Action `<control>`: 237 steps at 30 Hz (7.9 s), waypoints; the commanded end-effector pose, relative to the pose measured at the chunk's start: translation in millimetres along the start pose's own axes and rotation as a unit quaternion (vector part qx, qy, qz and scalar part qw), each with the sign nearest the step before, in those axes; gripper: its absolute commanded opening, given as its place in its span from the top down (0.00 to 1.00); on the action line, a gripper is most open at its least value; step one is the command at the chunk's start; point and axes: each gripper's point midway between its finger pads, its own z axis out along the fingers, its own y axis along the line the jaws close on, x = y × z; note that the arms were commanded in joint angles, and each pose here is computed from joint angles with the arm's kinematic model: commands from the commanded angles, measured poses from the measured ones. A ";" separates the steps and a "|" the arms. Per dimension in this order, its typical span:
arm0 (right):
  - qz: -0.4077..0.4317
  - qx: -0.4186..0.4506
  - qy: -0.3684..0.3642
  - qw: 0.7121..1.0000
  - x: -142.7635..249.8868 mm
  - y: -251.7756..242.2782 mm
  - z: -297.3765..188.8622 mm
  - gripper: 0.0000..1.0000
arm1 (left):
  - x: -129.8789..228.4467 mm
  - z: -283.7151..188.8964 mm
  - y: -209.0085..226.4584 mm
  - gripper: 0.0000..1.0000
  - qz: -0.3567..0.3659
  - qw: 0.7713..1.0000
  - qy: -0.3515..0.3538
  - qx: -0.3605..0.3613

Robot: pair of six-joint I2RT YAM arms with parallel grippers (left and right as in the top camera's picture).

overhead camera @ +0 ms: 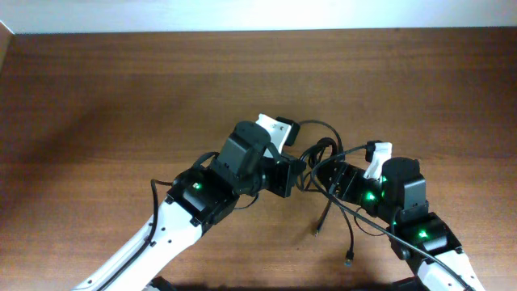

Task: Untangle cables

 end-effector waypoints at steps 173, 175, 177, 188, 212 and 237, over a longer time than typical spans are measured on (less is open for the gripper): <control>-0.307 -0.252 -0.035 0.917 14.3 106.3 -70.7 0.21 | -15.1 -25.0 29.6 1.00 0.398 0.917 -0.005 -0.020; -0.307 -0.252 -0.035 0.917 14.2 106.2 -70.6 0.21 | -17.1 -30.2 29.5 1.00 0.391 0.920 -0.012 -0.003; -0.305 -0.242 -0.040 0.920 11.4 103.7 -69.0 0.21 | -16.9 -35.8 23.6 1.00 0.396 0.918 -0.020 0.028; -0.304 -0.239 -0.041 0.921 11.2 102.6 -68.4 0.21 | -19.4 -58.8 3.8 1.00 0.380 0.912 -0.056 0.144; -0.379 -0.323 -0.019 0.867 33.8 123.8 -85.3 0.21 | -26.0 -43.8 -24.8 1.00 0.378 0.913 -0.070 0.141; -0.389 -0.335 -0.025 0.858 33.4 128.5 -88.7 0.69 | -1.2 -25.0 -29.1 1.00 0.383 0.918 -0.021 0.101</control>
